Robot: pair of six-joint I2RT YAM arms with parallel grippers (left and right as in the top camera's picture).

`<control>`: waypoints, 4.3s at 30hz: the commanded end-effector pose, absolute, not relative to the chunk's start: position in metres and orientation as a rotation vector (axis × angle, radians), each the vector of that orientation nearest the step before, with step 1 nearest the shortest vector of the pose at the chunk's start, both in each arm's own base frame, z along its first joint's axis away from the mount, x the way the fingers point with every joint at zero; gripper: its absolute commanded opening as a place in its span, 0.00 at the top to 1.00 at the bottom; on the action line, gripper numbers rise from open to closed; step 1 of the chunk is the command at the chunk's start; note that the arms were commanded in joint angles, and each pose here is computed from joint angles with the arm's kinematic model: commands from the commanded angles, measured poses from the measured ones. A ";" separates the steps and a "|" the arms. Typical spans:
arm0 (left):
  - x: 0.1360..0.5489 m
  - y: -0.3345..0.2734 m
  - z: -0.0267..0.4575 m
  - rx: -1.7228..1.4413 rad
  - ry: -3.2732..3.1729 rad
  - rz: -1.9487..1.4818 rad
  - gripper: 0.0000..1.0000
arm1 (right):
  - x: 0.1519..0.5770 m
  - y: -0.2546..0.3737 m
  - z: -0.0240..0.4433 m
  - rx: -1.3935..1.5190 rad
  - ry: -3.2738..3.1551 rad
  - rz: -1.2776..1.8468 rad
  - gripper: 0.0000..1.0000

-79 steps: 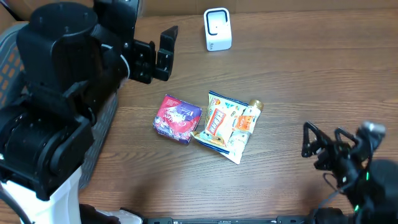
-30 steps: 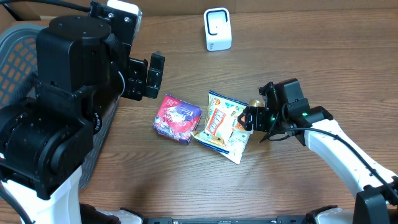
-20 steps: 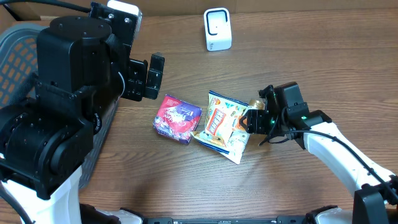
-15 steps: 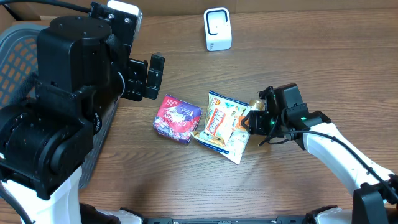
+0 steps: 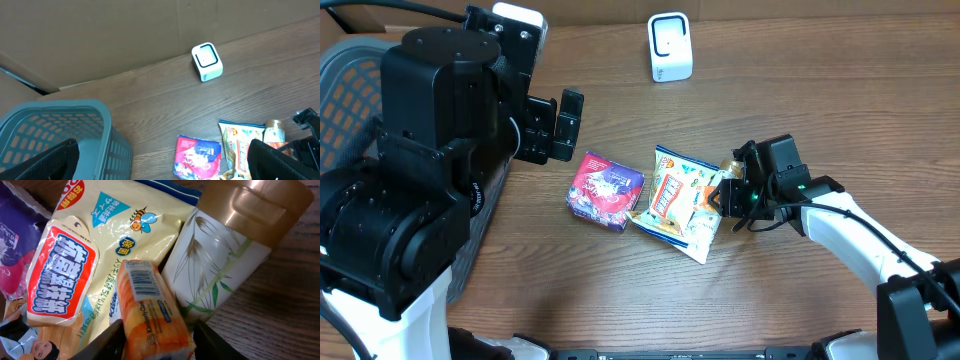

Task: Scan the item barcode
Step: 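Lower the right gripper and grasp the orange Kleenex pack on the pile, then lift the Kleenex pack and carry it toward the white scanner, then hold the Kleenex pack in front of the white scanner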

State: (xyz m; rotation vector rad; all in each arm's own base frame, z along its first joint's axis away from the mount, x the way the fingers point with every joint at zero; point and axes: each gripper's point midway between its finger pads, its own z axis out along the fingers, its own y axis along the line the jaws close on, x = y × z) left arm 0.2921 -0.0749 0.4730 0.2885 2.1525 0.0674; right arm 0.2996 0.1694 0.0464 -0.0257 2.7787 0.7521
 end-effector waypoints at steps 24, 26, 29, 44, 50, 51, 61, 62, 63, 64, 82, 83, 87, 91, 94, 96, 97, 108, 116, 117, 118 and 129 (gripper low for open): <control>0.293 -0.069 0.473 0.259 2.154 0.095 0.00 | 0.291 0.172 0.061 -0.083 2.773 0.779 0.96; 0.293 -0.069 0.473 0.259 2.154 0.095 0.00 | 0.293 0.173 0.074 -0.124 2.746 0.776 0.96; 0.293 -0.068 0.474 0.264 2.149 0.102 0.00 | 0.296 0.174 0.105 -0.194 2.679 0.772 0.96; 0.311 -0.040 0.510 0.050 1.992 0.247 0.00 | 0.313 0.180 0.267 -0.658 1.991 0.608 0.96; 0.314 -0.038 0.512 0.036 1.982 0.259 0.00 | 0.273 0.198 0.342 -0.866 1.617 0.683 0.96; 0.315 -0.038 0.511 0.038 1.986 0.261 0.00 | 0.264 0.200 0.354 -0.890 1.558 0.705 0.96; 0.330 -0.044 0.490 0.070 2.057 0.306 0.00 | 0.184 0.205 0.422 -1.088 1.145 0.759 0.96; 0.333 -0.045 0.488 0.073 2.064 0.310 0.00 | 0.181 0.205 0.425 -1.096 1.126 0.761 0.96; 0.334 -0.046 0.486 0.076 2.068 0.312 0.00 | 0.180 0.206 0.426 -1.103 1.113 0.764 0.96; 0.336 -0.046 0.484 0.078 2.073 0.314 0.00 | 0.180 0.206 0.426 -1.104 1.112 0.765 0.96; 0.325 -0.043 0.463 0.112 2.169 0.351 0.00 | 0.324 0.160 0.353 -0.147 1.800 0.781 0.96; 0.325 -0.042 0.462 0.103 2.175 0.348 0.00 | 0.337 0.163 0.340 -0.106 1.836 0.799 0.96; 0.322 -0.041 0.460 0.098 2.188 0.350 0.00 | 0.375 0.190 0.300 0.002 1.933 0.983 0.96; 0.322 -0.041 0.460 0.098 2.189 0.350 0.00 | 0.398 0.230 0.280 0.036 1.964 1.292 0.96; 0.322 -0.041 0.460 0.080 2.188 0.342 0.00 | 0.417 0.246 0.284 0.087 1.934 1.448 0.96; 0.322 -0.041 0.460 0.061 2.188 0.331 0.00 | 0.433 0.250 0.292 0.190 1.905 1.538 0.96; 0.322 -0.041 0.459 0.053 2.188 0.327 0.00 | 0.443 0.251 0.297 0.268 1.884 1.591 0.96; 0.323 -0.041 0.458 0.001 2.191 0.302 0.00 | 0.461 0.256 0.295 0.848 1.888 1.895 0.96; 0.329 -0.044 0.452 -0.042 2.206 0.286 0.00 | 0.484 0.250 0.293 1.341 1.678 2.127 0.96; 0.330 -0.045 0.450 -0.057 2.211 0.282 0.00 | 0.488 0.251 0.287 1.427 1.660 2.157 0.96; 0.331 -0.045 0.448 -0.069 2.217 0.278 0.00 | 0.493 0.253 0.286 1.434 1.654 2.161 0.96; 0.345 -0.050 0.408 -0.154 2.325 0.302 0.00 | 0.586 0.285 0.290 1.437 1.676 2.163 0.96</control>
